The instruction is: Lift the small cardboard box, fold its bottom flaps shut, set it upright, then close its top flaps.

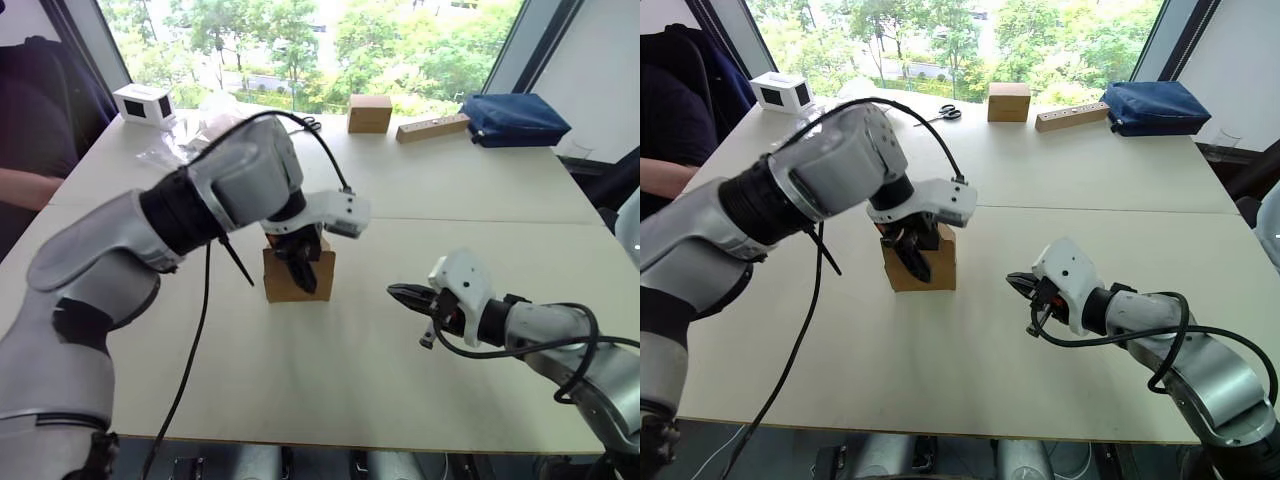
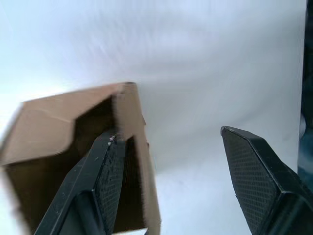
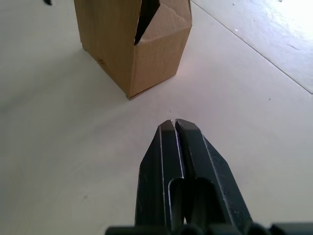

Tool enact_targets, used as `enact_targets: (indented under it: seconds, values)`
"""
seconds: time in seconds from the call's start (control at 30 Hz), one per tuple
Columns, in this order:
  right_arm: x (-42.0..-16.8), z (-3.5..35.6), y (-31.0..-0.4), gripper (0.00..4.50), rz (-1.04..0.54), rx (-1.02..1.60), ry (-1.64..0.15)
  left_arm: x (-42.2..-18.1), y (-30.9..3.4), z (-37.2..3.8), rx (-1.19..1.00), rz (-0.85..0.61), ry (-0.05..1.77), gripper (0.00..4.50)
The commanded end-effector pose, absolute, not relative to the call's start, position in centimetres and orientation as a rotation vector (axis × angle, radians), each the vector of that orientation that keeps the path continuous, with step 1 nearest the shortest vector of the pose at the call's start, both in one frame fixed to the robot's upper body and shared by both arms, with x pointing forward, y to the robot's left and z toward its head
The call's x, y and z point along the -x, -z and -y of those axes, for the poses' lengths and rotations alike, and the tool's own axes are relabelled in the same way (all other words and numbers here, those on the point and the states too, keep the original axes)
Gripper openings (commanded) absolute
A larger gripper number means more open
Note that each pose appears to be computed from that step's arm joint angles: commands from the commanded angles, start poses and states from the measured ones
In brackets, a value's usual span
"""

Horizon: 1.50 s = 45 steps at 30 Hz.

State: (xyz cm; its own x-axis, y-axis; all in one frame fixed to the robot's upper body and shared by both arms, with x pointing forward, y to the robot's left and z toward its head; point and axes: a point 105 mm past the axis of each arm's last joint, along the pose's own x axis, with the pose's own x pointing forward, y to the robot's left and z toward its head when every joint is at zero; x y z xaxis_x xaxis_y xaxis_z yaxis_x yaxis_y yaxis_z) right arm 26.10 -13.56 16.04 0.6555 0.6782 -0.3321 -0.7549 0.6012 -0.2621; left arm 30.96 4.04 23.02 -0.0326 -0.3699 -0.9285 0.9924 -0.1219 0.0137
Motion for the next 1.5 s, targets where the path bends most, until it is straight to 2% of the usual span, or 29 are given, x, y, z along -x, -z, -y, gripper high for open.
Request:
enact_targets:
  seconds: [0.03,0.13,0.17,0.23,0.37,0.4,0.5,0.63,0.73,0.87,1.0,1.27,1.5]
  values:
    - [-26.8,13.5,-18.6,0.0,-0.089,0.322,-0.835,-31.0,-27.2,-3.5,-0.838,-0.721,1.509,3.09]
    - [-27.4,13.4,-20.1,0.0,-0.019,0.236,-0.844,-31.9,-30.4,-3.5,-0.595,-0.526,1.538,3.09]
    - [-27.7,13.4,-20.4,0.0,-0.004,0.219,-0.848,-32.7,-31.7,-3.7,-0.502,-0.393,1.517,3.09]
    - [-28.3,13.3,-20.8,0.0,0.004,0.194,-0.858,-34.1,-33.0,-5.2,-0.375,-0.228,1.435,3.09]
    - [-29.1,13.2,-21.0,0.0,-0.011,0.214,-0.897,-35.7,-32.8,-9.4,-0.265,-0.11,1.251,3.09]
    - [-29.2,13.2,-21.1,0.0,-0.013,0.223,-0.907,-35.9,-32.4,-10.3,-0.263,-0.103,1.208,3.09]
    - [-29.7,13.1,-21.4,0.0,-0.011,0.227,-0.933,-36.7,-31.1,-12.6,-0.245,-0.106,1.073,2.45]
    - [-30.4,13.0,-20.7,0.0,-0.032,0.196,-0.947,-36.8,-28.8,-15.8,-0.189,-0.119,0.927,0.94]
    - [-31.3,13.0,-17.9,0.0,-0.099,0.213,-0.926,-35.6,-23.6,-17.9,-0.197,-0.208,0.838,0.13]
    - [-32.1,12.2,-14.7,0.0,-0.152,0.299,-0.917,-33.9,-18.1,-18.5,-0.253,-0.34,0.788,0.13]
    - [-32.5,10.6,-13.5,0.0,-0.144,0.292,-0.941,-33.1,-14.0,-18.8,-0.24,-0.416,0.745,0.13]
    - [-32.3,8.1,-11.2,0.0,-0.18,0.278,-1.001,-32.5,-11.1,-16.1,-0.195,-0.424,0.797,0.13]
    - [-31.4,6.5,-11.1,0.0,-0.172,0.261,-1.072,-32.0,-11.3,-14.0,-0.185,-0.397,0.88,0.13]
